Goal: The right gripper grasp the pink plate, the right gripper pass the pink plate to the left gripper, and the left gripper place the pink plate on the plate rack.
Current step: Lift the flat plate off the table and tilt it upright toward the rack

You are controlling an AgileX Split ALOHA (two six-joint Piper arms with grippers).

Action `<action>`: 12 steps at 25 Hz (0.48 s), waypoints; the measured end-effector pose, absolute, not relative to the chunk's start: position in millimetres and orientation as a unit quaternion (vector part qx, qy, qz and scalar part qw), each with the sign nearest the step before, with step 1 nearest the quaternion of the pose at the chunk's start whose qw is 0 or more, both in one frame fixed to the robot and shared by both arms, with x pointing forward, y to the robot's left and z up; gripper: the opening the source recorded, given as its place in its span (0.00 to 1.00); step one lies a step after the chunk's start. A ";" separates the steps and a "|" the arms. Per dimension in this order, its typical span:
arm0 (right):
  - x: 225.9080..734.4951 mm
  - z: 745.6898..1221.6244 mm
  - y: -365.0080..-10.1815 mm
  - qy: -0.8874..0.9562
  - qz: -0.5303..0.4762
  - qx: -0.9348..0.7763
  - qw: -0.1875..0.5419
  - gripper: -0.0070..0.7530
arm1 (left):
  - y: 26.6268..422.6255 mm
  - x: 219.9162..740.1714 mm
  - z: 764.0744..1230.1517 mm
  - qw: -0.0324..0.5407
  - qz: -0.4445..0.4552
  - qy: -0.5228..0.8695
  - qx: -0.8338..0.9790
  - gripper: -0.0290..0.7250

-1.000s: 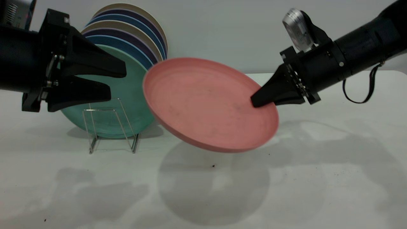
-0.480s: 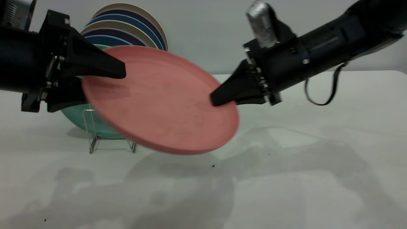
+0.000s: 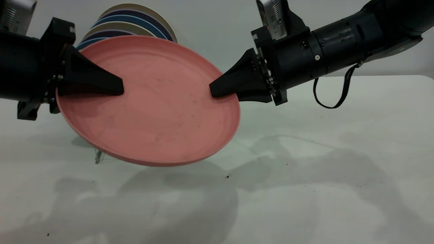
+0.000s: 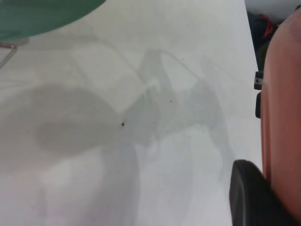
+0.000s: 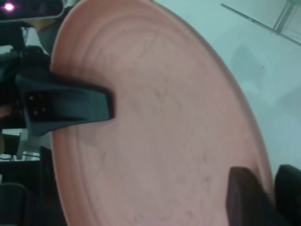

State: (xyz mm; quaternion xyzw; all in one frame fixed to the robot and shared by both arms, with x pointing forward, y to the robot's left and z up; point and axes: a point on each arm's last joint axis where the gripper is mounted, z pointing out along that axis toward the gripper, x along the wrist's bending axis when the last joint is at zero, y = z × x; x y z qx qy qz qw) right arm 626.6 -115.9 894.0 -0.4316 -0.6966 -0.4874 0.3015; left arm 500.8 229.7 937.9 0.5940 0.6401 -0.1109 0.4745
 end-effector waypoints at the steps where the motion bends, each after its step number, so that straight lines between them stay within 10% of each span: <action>1: 627.1 894.8 -118.2 -0.694 -0.490 -0.431 0.305 0.31 | 229.6 501.0 938.2 0.476 -0.110 0.638 0.595 0.20; 8: 649.7 902.0 -172.0 -0.636 -0.509 -0.505 0.287 0.86 | 233.1 501.7 934.4 0.462 -0.071 0.622 0.628 0.20; 12: 653.7 916.0 -205.5 -0.638 -0.503 -0.521 0.262 0.91 | 235.0 507.6 937.4 0.449 -0.043 0.596 0.664 0.20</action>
